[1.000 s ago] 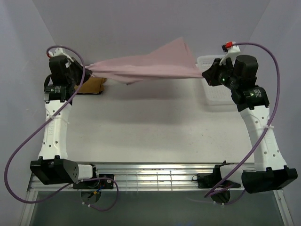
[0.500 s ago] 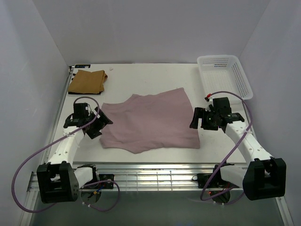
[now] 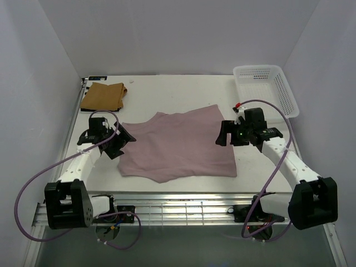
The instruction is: Fold and stack the tank tops
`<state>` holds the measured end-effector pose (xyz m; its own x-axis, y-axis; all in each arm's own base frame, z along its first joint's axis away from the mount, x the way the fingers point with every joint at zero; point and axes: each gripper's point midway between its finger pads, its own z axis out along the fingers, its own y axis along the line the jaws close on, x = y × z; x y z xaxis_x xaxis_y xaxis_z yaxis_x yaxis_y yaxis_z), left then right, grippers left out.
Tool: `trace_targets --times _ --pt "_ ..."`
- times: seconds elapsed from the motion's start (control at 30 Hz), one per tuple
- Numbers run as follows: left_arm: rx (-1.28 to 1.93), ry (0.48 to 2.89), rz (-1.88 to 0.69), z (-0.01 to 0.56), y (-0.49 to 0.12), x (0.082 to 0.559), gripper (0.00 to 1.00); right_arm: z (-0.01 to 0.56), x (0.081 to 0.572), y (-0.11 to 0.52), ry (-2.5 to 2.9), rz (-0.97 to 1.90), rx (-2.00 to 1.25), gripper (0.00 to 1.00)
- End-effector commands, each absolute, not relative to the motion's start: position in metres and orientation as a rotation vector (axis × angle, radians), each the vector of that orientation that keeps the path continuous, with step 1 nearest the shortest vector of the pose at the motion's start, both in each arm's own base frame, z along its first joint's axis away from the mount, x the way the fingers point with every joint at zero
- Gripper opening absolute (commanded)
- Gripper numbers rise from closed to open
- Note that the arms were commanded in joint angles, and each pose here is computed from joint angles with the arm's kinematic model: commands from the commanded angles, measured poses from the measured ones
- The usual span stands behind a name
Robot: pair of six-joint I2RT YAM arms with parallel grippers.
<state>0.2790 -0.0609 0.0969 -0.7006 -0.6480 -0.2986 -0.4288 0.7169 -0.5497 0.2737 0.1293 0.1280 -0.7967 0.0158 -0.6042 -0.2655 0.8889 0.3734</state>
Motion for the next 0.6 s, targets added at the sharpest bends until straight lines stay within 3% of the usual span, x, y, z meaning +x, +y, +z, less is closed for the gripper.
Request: trace_targets --times 0.0,0.27,0.57 --pt "-0.813 2.400 -0.616 0.097 -0.060 0.303 0.98 0.133 0.298 0.154 2.388 0.574 -0.282 0.90" --pt "-0.938 2.522 -0.531 0.039 -0.052 0.330 0.98 0.095 0.334 0.187 2.496 0.585 -0.268 0.90" --pt "-0.951 2.570 -0.472 0.013 -0.046 0.348 0.98 0.038 0.369 0.188 2.613 0.470 -0.236 0.90"
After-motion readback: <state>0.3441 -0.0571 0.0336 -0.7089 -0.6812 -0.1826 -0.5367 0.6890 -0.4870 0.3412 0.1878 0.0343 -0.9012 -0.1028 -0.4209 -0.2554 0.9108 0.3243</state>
